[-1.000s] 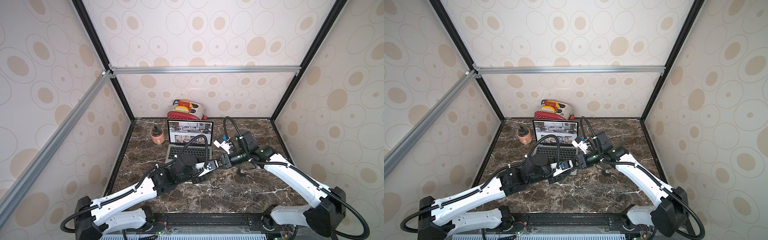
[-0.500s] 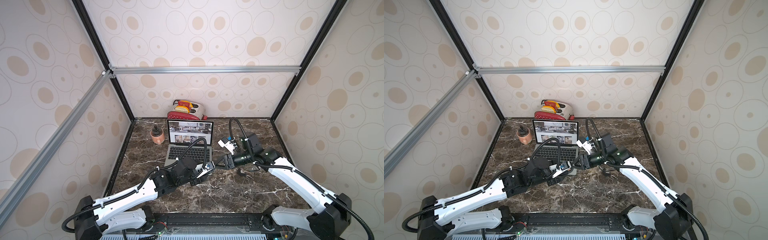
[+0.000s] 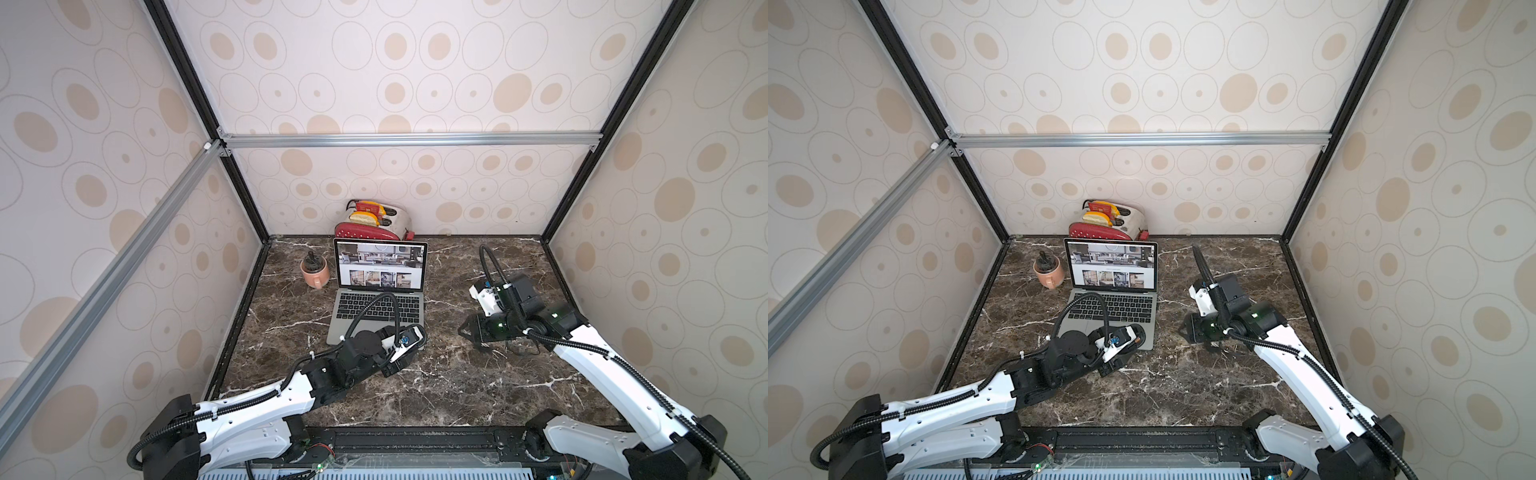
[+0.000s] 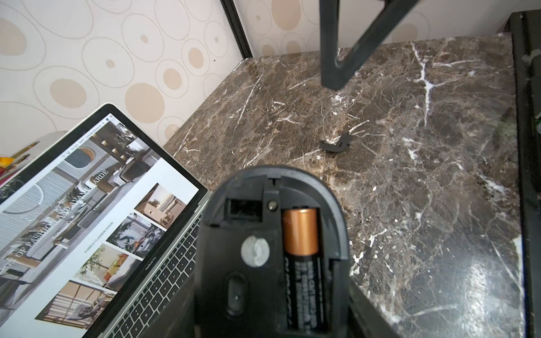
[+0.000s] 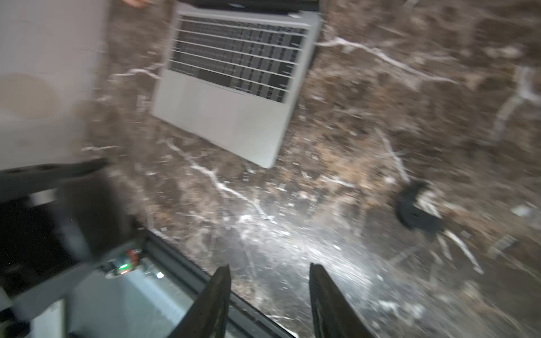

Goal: Insert the wireless mouse receiver into the laptop
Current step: Pick up the mouse from the center of the board, then pick up the lid from the center of the board.

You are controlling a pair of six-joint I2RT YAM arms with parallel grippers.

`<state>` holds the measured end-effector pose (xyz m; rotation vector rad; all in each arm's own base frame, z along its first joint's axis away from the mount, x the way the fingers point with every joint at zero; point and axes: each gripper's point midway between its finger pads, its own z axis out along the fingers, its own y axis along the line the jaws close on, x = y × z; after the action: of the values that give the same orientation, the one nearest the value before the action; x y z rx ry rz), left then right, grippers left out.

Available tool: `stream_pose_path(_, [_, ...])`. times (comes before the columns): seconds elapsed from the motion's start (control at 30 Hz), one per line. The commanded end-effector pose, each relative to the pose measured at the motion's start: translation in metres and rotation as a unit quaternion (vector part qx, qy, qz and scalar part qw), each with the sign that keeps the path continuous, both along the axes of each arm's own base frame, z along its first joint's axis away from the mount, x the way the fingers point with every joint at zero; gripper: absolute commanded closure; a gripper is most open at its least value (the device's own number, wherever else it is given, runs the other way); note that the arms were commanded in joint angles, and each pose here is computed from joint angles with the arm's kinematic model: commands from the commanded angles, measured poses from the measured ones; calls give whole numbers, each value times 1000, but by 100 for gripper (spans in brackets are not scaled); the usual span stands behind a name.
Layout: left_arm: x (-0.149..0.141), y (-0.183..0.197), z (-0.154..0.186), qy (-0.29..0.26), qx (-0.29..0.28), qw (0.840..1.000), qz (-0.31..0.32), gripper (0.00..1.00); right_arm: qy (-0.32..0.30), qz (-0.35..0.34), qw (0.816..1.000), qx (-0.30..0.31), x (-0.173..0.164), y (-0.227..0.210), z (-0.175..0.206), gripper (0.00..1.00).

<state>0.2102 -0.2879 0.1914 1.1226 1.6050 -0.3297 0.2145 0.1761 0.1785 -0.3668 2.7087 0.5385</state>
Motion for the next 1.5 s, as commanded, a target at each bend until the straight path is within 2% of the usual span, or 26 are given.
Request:
stream_pose_path(0.0, [7,-9,26,-27,-49,998,5,100,45,-72,979,-183,-5,-64,-40,53])
stream_pose_path(0.1, [8,-10,23,-22,-45,999,8,100,62,-95,971,-209,1,-68,-59,56])
stream_pose_path(0.23, [9,-7,22,-20,-45,999,15,100,83,-108,970,-203,4,-57,-82,60])
stream_pose_path(0.37, [7,-4,21,-17,-47,999,16,100,79,-108,960,-246,12,-60,-98,61])
stream_pose_path(0.47, [6,-4,20,-12,-49,999,15,100,70,-117,956,-262,22,-59,-105,62])
stream_pose_path(0.6, [5,-4,19,-8,-45,999,15,100,50,-140,963,-226,35,-43,-115,69])
stream_pose_path(0.73, [5,-4,19,-6,-46,999,14,100,51,-131,959,-245,45,-39,-122,69])
stream_pose_path(0.97, [3,-5,18,-3,-45,999,12,100,55,-128,950,-279,48,-45,-136,69])
stream_pose_path(1.47, [0,-5,16,-5,-35,999,14,100,69,-120,944,-300,53,-44,-158,75])
